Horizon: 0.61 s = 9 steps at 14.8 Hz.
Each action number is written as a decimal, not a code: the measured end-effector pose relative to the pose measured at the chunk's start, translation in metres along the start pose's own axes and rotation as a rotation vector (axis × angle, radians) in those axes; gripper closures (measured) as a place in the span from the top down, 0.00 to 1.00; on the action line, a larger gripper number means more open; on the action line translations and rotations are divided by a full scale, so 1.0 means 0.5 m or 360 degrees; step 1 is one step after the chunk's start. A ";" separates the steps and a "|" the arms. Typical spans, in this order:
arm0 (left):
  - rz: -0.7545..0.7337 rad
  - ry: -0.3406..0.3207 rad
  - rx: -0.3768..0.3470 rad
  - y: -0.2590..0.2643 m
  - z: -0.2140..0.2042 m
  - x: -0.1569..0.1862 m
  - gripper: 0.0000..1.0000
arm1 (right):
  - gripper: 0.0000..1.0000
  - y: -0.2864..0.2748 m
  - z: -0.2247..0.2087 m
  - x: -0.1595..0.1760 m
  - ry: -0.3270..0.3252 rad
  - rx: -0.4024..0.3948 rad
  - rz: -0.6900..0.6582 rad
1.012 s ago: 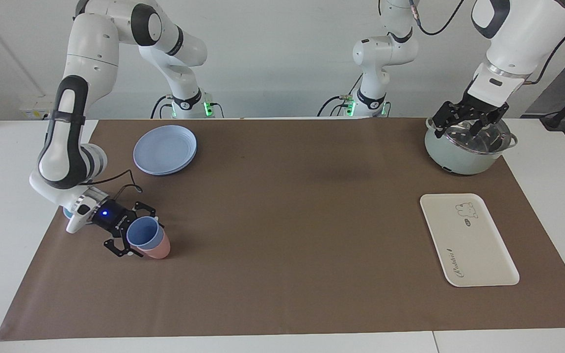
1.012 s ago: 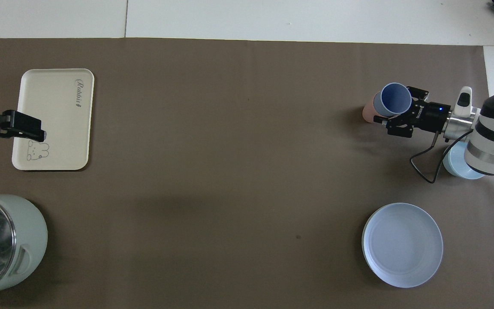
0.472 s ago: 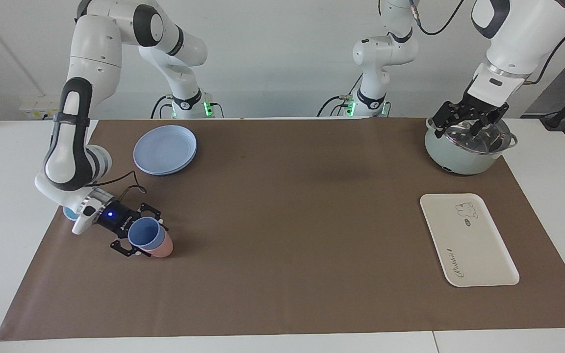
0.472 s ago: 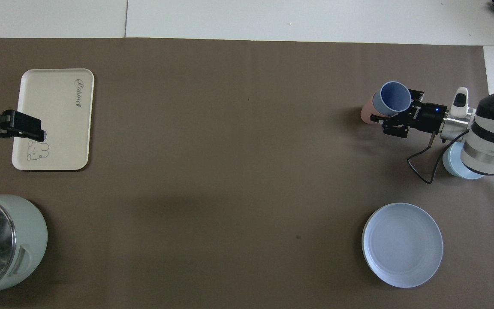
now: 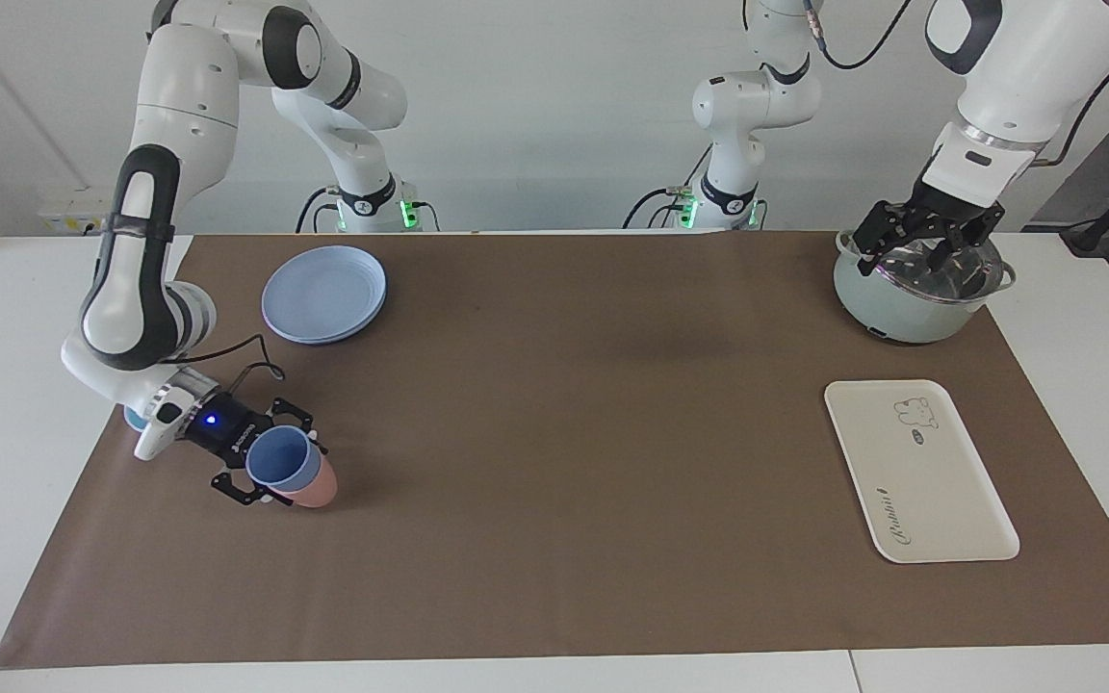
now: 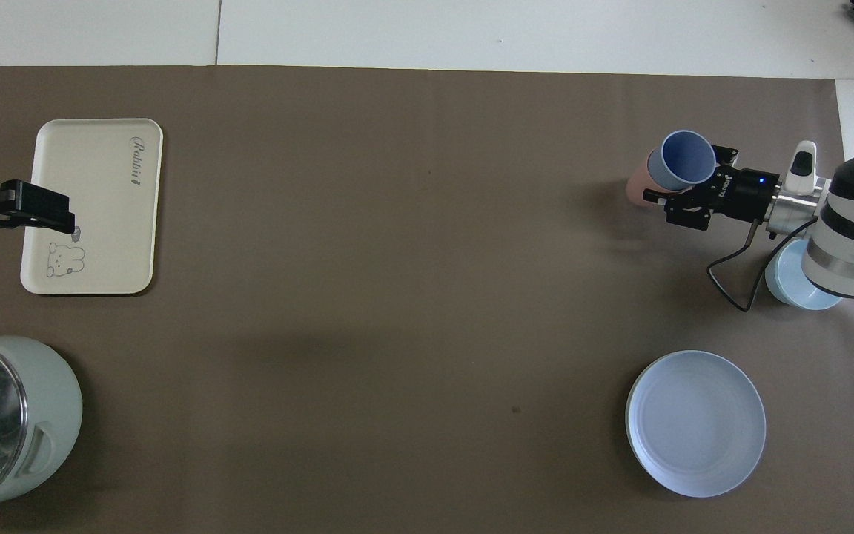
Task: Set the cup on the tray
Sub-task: 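Lift the pink cup with the right gripper and tilt it, then carry the cup with the right gripper while the left gripper reaches it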
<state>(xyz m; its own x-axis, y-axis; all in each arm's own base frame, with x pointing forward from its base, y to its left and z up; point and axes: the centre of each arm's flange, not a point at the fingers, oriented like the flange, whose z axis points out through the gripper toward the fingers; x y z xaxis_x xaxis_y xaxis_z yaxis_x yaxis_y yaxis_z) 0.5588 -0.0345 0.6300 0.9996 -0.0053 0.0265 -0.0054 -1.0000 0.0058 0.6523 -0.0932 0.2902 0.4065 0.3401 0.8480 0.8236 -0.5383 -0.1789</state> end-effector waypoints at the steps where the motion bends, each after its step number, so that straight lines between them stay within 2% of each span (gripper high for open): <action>1: -0.0001 0.0003 0.0000 -0.001 0.000 0.000 1.00 | 0.85 -0.006 -0.006 0.034 -0.0063 -0.0021 0.0020; 3: -0.0008 0.0008 0.0000 -0.006 -0.001 0.001 1.00 | 0.85 -0.041 -0.009 0.136 -0.0175 -0.0075 0.0103; 5: -0.0021 0.0016 0.0000 -0.015 -0.002 0.003 1.00 | 0.85 -0.101 0.006 0.245 -0.0221 -0.0108 0.0205; 7: -0.0041 0.0023 0.0000 -0.029 -0.002 0.005 1.00 | 0.85 -0.163 0.038 0.328 -0.0296 -0.0157 0.0307; 9: -0.0044 0.0040 -0.0009 -0.033 -0.002 0.007 1.00 | 0.85 -0.232 0.090 0.396 -0.0431 -0.0218 0.0388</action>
<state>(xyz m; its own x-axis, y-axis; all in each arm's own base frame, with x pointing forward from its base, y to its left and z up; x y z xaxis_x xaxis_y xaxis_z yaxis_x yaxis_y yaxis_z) 0.5625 -0.0182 0.6308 0.9984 0.0226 0.0512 0.0220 -0.9997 0.0124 0.6548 0.0711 0.4564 0.6888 0.3708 0.6230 0.6367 -0.7203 -0.2752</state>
